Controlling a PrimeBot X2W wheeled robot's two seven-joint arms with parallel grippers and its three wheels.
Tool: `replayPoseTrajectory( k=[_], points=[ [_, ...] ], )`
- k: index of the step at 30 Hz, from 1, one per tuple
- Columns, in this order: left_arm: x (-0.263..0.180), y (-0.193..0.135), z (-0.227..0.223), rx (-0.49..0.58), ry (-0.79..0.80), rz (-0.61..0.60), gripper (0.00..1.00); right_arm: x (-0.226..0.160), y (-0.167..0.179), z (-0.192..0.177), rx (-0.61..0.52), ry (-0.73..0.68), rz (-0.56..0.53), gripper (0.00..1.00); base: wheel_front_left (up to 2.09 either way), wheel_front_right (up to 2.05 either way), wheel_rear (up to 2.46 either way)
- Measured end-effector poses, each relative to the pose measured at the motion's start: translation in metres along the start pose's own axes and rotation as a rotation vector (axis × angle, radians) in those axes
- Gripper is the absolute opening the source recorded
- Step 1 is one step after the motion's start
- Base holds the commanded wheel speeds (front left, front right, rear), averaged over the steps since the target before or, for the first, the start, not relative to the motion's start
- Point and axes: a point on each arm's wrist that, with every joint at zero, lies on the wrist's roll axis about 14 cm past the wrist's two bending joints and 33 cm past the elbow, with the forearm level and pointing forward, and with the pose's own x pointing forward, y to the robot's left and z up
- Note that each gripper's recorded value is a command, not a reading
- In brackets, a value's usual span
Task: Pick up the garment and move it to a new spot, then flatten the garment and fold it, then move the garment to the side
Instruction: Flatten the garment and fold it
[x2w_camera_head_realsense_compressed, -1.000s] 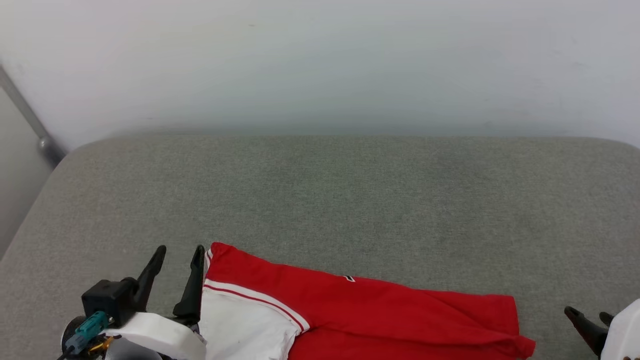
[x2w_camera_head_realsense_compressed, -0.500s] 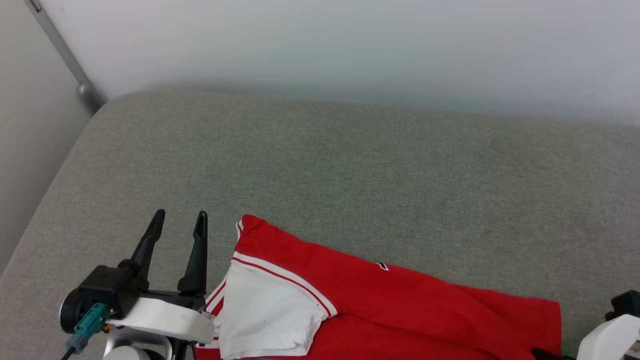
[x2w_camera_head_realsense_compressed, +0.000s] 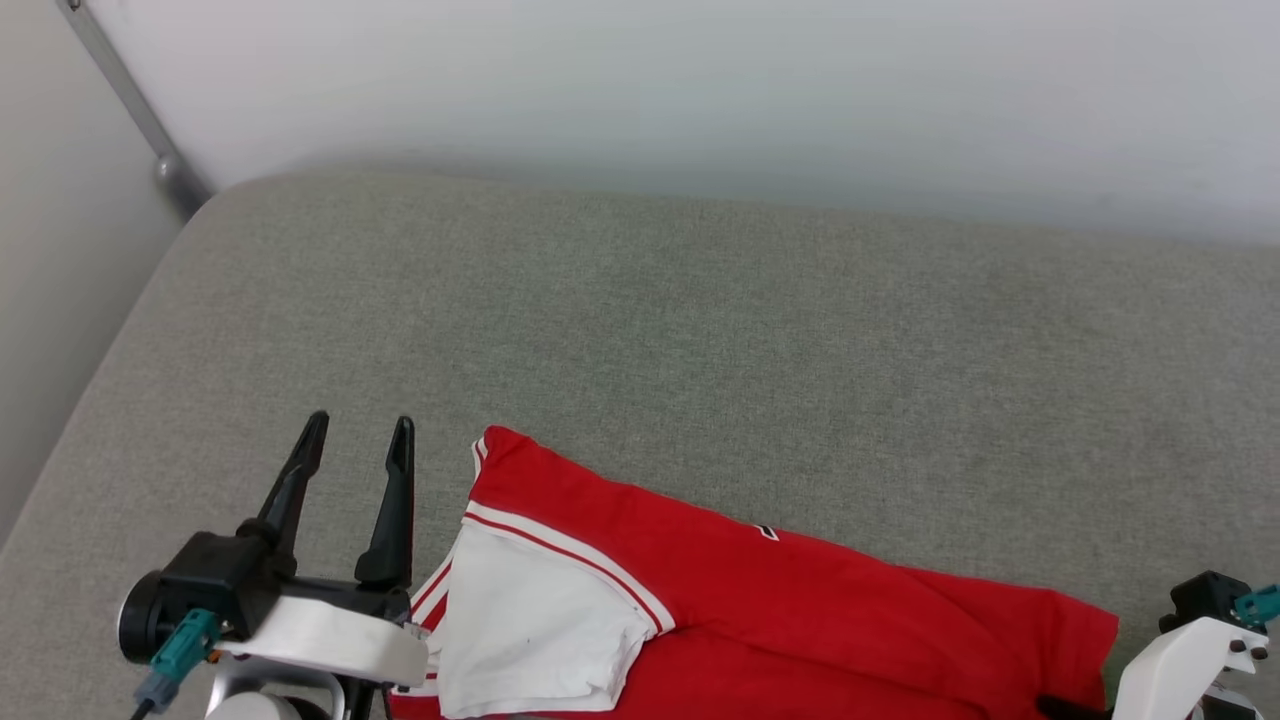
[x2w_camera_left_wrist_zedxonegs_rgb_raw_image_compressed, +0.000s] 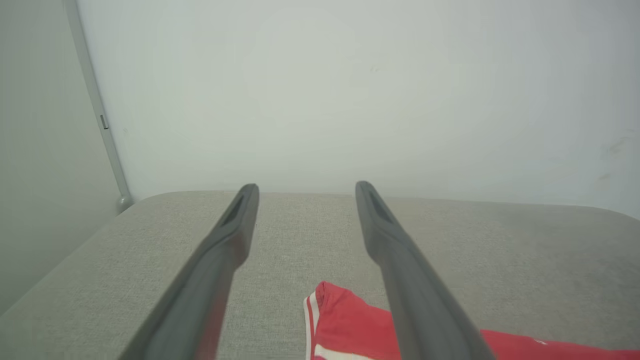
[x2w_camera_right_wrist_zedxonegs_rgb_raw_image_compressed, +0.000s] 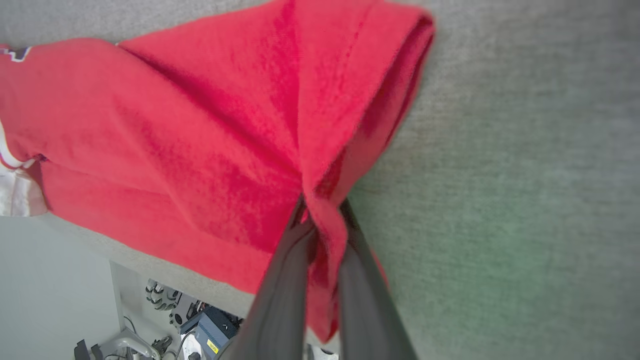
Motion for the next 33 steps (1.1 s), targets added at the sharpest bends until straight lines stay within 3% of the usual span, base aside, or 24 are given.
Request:
replayPoseTrajectory(
  k=[11,18,26,29,33],
  points=[
    [-0.014,-0.004,-0.003,0.016,0.018,-0.001,1.00,-0.032,0.001,0.036,-0.082,-0.148,0.007,0.00,0.00,0.00,0.00],
    [-0.012,-0.016,-0.002,0.012,0.019,-0.031,1.00,-0.072,-0.044,0.063,-0.029,-0.267,-0.101,0.00,0.00,0.00,0.00],
    [-0.005,-0.031,-0.005,0.009,0.030,-0.076,1.00,-0.124,-0.106,0.078,0.125,-0.378,-0.245,0.00,0.00,0.00,0.00],
    [-0.003,-0.035,-0.008,0.009,0.038,-0.091,1.00,-0.120,-0.103,0.067,0.209,-0.333,-0.209,0.00,0.00,0.00,0.00],
    [-0.003,-0.038,-0.009,0.010,0.042,-0.100,1.00,-0.097,-0.067,0.049,0.276,-0.232,-0.072,0.00,0.00,0.00,0.00]
  ],
)
